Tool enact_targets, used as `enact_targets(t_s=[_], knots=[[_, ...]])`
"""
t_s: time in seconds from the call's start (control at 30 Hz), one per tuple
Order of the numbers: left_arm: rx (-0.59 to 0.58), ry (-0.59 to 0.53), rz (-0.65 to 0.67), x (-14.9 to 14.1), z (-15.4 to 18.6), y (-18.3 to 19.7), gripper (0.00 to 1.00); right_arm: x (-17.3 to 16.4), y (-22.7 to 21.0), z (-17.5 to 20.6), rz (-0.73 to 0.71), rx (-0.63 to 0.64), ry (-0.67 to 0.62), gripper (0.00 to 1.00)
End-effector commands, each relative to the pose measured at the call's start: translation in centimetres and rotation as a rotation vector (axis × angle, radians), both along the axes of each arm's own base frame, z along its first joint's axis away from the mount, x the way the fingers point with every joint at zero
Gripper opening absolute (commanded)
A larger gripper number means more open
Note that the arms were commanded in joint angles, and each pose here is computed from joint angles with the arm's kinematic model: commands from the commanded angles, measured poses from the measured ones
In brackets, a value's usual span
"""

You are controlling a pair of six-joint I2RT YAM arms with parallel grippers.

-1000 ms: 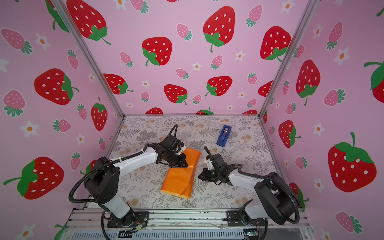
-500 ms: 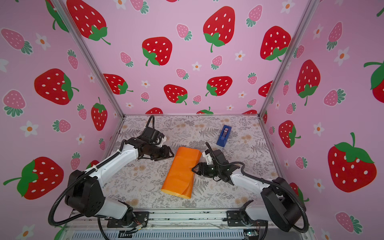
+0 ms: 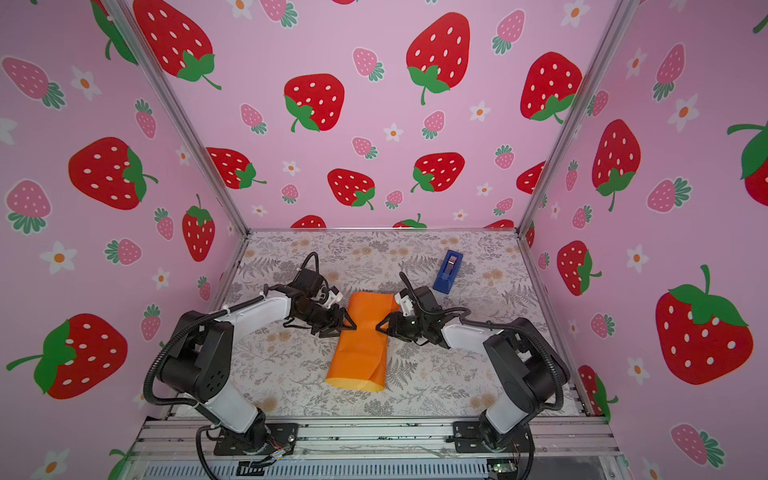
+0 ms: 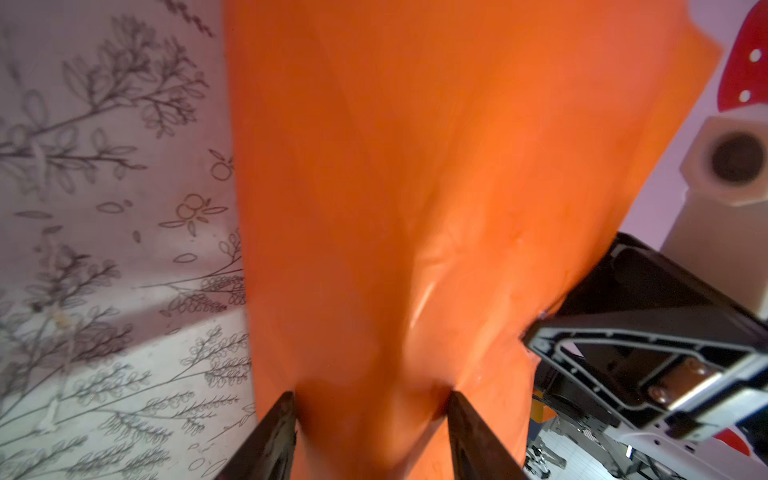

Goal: Wrap a gift box in wrapping paper
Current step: Move the gift box to the center of the table, then fold the third fold of the wrapping paper on the gift box.

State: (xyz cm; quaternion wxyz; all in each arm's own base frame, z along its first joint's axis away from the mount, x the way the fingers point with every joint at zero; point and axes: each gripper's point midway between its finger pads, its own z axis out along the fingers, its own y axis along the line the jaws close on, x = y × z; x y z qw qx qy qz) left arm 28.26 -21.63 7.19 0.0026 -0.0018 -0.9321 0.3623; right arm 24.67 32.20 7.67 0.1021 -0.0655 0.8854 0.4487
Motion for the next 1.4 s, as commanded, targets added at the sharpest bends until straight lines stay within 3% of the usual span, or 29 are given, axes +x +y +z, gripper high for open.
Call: enact_targets(t_s=[0.0, 0.23, 0.37, 0.53, 0.83, 1.13, 1.37], knots=[[-0.027, -0.035, -0.001, 2.2, 0.7, -0.8, 0.57, 2.0, 0.8, 1.2, 0.015, 0.033, -0.045, 0.52], [0.036, -0.059, 0.004, 4.6, 1.1, -0.5, 0.57, 4.9, 0.4, 1.0, 0.023, -0.023, -0.073, 0.52], [0.128, -0.097, 0.015, 4.0, 2.0, 1.2, 0.6, 5.1, -1.8, 1.5, 0.015, -0.167, -0.134, 0.62], [0.214, -0.135, 0.031, 0.6, 3.0, 2.6, 0.64, 1.5, -2.7, 3.0, 0.051, -0.169, -0.15, 0.72], [0.276, -0.133, 0.016, -4.7, 1.5, 1.2, 0.66, -4.8, -3.7, 1.6, 0.109, -0.232, -0.127, 0.75], [0.421, -0.191, 0.046, -4.7, -0.7, 2.1, 0.68, -4.7, -4.2, -0.9, 0.089, -0.329, -0.147, 0.76], [0.43, -0.175, 0.037, -4.6, -2.1, 1.8, 0.68, -4.3, -3.8, -2.8, 0.064, -0.371, -0.142, 0.73]])
